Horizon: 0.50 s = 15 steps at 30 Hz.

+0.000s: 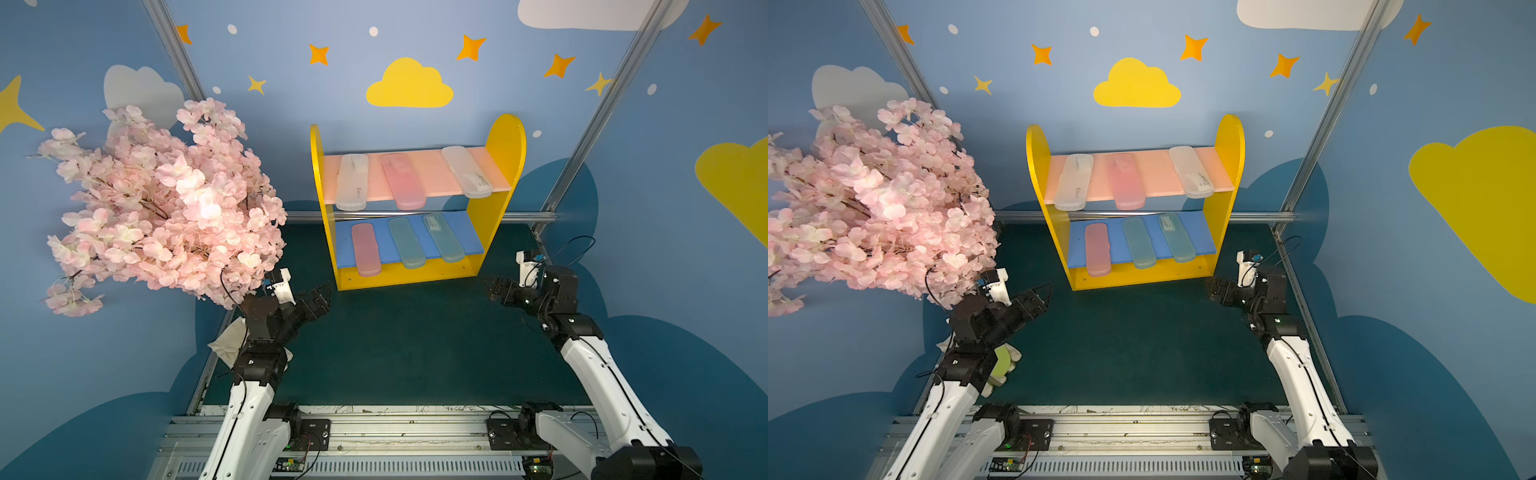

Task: Remove the pencil cases from the shelf
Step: Pick up the pencil case from the shelf.

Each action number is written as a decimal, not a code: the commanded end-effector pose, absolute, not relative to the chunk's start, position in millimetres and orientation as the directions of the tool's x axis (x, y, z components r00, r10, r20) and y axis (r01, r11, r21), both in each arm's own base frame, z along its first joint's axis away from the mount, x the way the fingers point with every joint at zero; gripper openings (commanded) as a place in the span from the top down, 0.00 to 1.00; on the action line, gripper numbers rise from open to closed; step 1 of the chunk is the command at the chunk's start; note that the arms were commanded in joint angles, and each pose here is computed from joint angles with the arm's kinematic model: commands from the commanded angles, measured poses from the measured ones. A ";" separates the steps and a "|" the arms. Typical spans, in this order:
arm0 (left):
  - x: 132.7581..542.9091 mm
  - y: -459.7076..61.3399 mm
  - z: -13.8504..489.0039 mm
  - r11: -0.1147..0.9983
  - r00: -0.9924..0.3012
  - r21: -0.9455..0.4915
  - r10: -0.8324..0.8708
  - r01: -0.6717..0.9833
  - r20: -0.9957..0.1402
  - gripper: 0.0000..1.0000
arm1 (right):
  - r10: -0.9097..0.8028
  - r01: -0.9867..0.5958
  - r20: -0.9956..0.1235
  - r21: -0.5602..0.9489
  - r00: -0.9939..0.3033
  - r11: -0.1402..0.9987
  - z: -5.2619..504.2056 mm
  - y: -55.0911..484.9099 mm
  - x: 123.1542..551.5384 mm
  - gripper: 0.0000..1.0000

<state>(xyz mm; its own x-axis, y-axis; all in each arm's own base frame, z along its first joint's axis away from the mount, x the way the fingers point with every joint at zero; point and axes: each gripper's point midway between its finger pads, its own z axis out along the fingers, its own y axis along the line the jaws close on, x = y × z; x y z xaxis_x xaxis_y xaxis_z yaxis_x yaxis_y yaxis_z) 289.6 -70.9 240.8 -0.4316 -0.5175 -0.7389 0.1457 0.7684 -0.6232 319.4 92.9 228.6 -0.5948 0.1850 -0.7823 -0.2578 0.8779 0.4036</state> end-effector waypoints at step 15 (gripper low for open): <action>282.1 -152.3 353.2 0.370 -0.498 -0.904 -0.755 0.212 -0.426 0.00 | 0.152 -0.390 -0.765 0.476 -0.626 0.788 269.8 163.2 276.7 0.01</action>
